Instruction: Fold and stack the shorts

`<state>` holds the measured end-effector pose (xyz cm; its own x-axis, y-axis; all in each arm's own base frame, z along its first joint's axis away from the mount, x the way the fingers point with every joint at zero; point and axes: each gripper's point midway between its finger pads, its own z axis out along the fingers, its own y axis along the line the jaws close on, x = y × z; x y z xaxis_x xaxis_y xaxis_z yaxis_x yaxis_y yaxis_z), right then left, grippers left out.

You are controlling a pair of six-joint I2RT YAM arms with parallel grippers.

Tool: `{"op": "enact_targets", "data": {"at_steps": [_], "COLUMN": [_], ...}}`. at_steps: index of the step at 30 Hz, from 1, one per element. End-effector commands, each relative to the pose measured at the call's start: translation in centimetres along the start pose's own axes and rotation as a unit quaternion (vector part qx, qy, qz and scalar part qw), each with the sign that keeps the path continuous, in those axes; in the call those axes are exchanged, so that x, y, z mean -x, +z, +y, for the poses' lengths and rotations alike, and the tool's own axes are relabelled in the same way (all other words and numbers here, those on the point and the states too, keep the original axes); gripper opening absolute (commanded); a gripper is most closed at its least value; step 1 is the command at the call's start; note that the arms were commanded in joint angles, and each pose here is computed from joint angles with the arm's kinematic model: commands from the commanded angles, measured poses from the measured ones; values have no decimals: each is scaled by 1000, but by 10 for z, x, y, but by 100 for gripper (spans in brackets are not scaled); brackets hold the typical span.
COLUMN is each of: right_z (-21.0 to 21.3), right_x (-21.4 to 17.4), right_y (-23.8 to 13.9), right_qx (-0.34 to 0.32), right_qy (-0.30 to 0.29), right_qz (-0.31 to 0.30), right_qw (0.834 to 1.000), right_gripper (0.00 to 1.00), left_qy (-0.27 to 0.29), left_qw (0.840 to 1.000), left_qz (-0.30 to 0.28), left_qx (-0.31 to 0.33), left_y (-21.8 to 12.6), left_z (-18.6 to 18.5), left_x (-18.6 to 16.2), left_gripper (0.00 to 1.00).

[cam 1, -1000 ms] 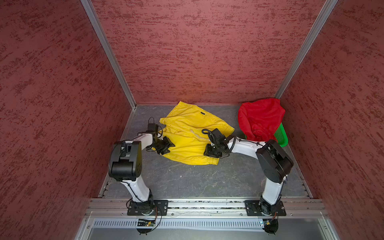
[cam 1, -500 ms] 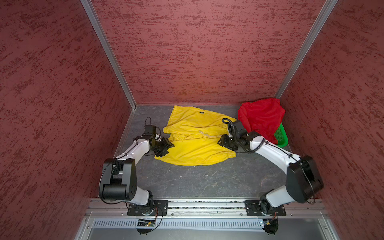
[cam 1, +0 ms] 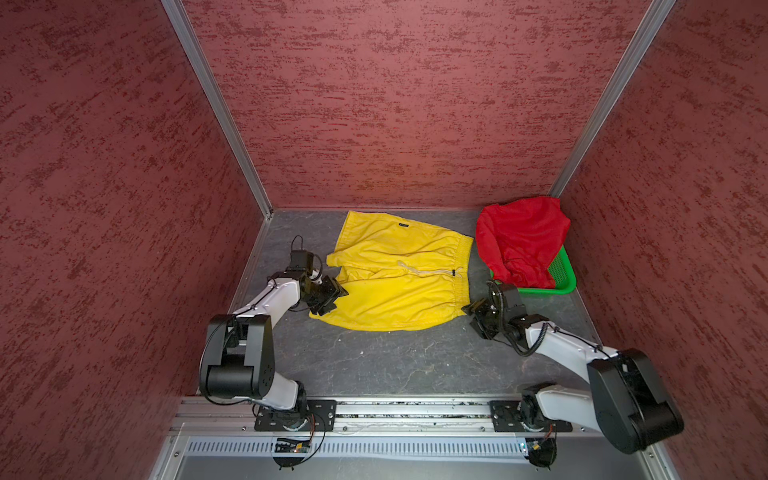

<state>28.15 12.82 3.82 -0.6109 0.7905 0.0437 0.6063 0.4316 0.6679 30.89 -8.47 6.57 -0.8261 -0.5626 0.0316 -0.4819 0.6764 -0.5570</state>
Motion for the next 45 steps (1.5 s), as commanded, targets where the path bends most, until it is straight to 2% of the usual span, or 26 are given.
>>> {"op": "enact_targets", "data": {"at_steps": [1, 5, 7, 8, 10, 12, 16, 23, 28, 35, 45], "right_z": [36, 33, 28, 25, 18, 14, 12, 12, 14, 17, 14], "right_x": [13, 17, 17, 17, 16, 15, 15, 12, 11, 10, 6], "right_y": [3, 9, 14, 16, 22, 23, 14, 2, 2, 2, -1], "right_qx": [66, 57, 49, 45, 30, 18, 6, 1, -3, -7, -11], "right_qy": [41, 52, 63, 68, 73, 72, 64, 46, 36, 27, 22], "right_qz": [-15, -16, -13, -10, -4, 0, -6, -8, -4, 0, 5], "right_qw": [997, 997, 997, 997, 997, 997, 998, 999, 999, 1000, 1000], "right_gripper": [61, 63, 60, 55, 30, 15, 1, 0, 0, 0, 0], "left_qy": [4, 0, -3, -5, -5, -12, -40, -133, -170, -190, -191], "left_qw": [1000, 1000, 1000, 1000, 1000, 1000, 998, 989, 984, 980, 980], "left_qz": [-2, -3, 0, 1, -3, -7, -18, -52, -46, -31, -37], "left_qx": [5, 11, 15, 16, 20, 23, 42, 36, 35, 45, 43], "left_y": [1, 2, 3, 2, -1, -7, -27, -59, -59, -47, -26], "left_z": [-2, 1, 4, 4, 4, 4, 14, 49, 67, 81, 86], "left_x": [3, 4, 3, 3, 3, 3, 1, 4, 2, -10, 10], "left_gripper": [60, 60, 60, 60, 60, 60, 60, 60, 60, 62, 57]}}
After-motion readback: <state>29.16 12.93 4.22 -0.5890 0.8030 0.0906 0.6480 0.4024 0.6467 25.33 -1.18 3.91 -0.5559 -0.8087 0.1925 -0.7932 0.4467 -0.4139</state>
